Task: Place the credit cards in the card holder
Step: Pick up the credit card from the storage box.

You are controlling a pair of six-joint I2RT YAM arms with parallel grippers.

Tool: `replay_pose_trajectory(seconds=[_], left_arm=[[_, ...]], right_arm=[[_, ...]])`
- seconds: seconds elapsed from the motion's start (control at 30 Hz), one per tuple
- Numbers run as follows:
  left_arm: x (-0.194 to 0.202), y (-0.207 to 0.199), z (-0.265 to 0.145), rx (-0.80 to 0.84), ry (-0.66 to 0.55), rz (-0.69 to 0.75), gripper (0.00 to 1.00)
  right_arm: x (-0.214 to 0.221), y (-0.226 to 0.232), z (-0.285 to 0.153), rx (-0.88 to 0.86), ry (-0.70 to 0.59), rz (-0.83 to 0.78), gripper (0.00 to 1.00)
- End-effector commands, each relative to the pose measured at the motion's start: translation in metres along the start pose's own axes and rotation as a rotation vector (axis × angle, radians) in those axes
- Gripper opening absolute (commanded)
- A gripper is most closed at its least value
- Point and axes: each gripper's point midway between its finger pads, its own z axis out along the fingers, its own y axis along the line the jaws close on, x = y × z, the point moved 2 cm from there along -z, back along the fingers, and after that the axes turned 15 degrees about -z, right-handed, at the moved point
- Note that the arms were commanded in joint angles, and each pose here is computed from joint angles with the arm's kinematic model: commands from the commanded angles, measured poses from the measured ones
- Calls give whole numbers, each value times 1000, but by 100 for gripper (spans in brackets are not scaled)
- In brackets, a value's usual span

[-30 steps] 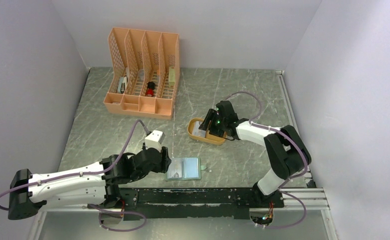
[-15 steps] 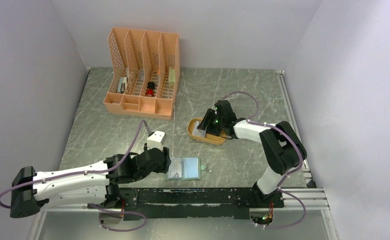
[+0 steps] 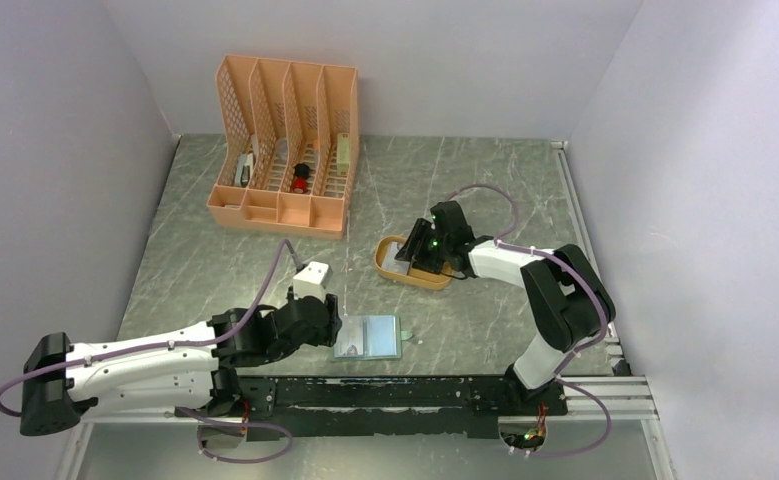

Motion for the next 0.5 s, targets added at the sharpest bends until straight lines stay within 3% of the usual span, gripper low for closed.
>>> replay_pose_trajectory(seconds=[0.0, 0.47], left_arm=[[-4, 0, -1, 4, -22, -30, 56], [-2, -2, 3, 0, -12, -24, 55]], right_arm=[[2, -21, -7, 83, 7, 24, 56], [-4, 4, 4, -51, 11, 18, 53]])
